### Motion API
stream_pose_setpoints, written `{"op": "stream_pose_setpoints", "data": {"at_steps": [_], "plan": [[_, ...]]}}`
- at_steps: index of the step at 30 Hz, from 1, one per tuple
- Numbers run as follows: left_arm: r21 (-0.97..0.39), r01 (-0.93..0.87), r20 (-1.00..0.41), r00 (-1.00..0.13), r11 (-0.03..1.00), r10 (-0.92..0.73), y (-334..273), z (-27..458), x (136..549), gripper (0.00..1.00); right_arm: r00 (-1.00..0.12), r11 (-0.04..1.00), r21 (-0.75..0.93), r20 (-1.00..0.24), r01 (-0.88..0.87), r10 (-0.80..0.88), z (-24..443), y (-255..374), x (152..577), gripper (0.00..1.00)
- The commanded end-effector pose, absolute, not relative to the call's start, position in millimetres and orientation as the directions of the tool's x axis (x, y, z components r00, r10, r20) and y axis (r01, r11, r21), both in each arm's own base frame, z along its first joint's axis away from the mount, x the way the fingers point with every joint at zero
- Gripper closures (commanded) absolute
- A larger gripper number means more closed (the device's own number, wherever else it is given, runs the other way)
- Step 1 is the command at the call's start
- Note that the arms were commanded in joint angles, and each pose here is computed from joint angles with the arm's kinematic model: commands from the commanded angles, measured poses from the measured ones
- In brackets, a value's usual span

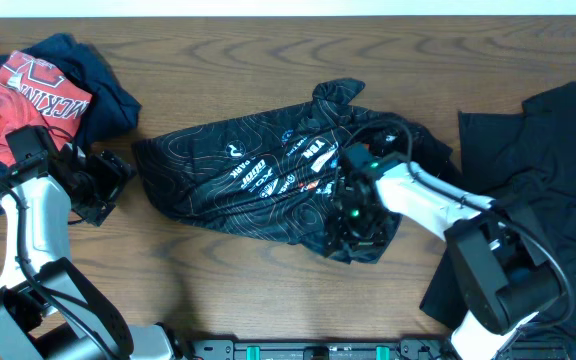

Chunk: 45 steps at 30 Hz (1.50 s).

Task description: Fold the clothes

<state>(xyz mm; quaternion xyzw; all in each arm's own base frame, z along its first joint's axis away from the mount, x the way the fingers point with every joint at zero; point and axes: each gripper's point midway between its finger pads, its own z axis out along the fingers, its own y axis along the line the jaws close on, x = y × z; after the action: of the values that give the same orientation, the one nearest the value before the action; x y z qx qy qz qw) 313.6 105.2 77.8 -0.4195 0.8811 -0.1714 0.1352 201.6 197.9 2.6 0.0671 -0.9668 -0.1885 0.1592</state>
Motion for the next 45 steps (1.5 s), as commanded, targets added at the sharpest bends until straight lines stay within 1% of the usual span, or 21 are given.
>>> {"op": "stream_pose_setpoints", "data": {"at_steps": [1,5,7,10,13,19,21,24,30,34,40,43,45], "plan": [[-0.423,-0.679,-0.107,-0.62,0.6,-0.778,104,82,315,0.18,-0.961,0.983,0.171,0.253,-0.07,-0.113,-31,139,223,0.46],[-0.423,-0.679,-0.108,-0.62,0.6,-0.777,104,82,315,0.18,-0.973,0.983,0.18,0.218,-0.041,-0.081,-26,129,243,0.41],[-0.423,-0.679,-0.108,-0.62,0.6,-0.777,104,82,315,0.18,-0.976,0.981,0.188,0.2,-0.053,-0.091,-18,131,251,0.29],[-0.423,-0.679,-0.108,-0.619,0.6,-0.778,104,82,316,0.18,-0.979,0.976,0.201,0.16,-0.089,-0.122,2,137,264,0.24],[-0.423,-0.679,-0.108,-0.619,0.6,-0.778,104,82,315,0.18,-0.979,0.969,0.212,0.128,-0.129,-0.159,26,145,272,0.23],[-0.423,-0.679,-0.108,-0.62,0.6,-0.777,104,82,315,0.18,-0.961,0.952,0.215,0.118,-0.22,-0.249,53,164,256,0.31],[-0.423,-0.679,-0.108,-0.62,0.6,-0.777,104,82,316,0.18,-0.956,0.947,0.22,0.125,-0.234,-0.266,62,171,245,0.3],[-0.423,-0.679,-0.108,-0.62,0.6,-0.777,104,82,315,0.18,-0.949,0.94,0.261,0.169,-0.218,-0.267,72,182,225,0.24],[-0.423,-0.679,-0.108,-0.62,0.6,-0.777,104,82,315,0.18,-0.938,0.954,0.24,0.249,-0.18,-0.24,62,181,201,0.17],[-0.423,-0.679,-0.108,-0.62,0.6,-0.777,104,82,315,0.18,-0.945,0.962,0.23,0.254,-0.148,-0.206,49,176,200,0.12],[-0.423,-0.679,-0.108,-0.62,0.6,-0.777,104,82,315,0.18,-0.949,0.977,0.193,0.281,-0.088,-0.141,29,154,195,0.1],[-0.423,-0.679,-0.108,-0.62,0.6,-0.777,104,82,315,0.18,-0.954,0.989,0.138,0.284,-0.055,-0.093,25,134,199,0.1],[-0.423,-0.679,-0.108,-0.62,0.601,-0.777,104,82,315,0.18,-0.956,0.991,0.131,0.288,-0.023,-0.061,25,125,203,0.1]]}}
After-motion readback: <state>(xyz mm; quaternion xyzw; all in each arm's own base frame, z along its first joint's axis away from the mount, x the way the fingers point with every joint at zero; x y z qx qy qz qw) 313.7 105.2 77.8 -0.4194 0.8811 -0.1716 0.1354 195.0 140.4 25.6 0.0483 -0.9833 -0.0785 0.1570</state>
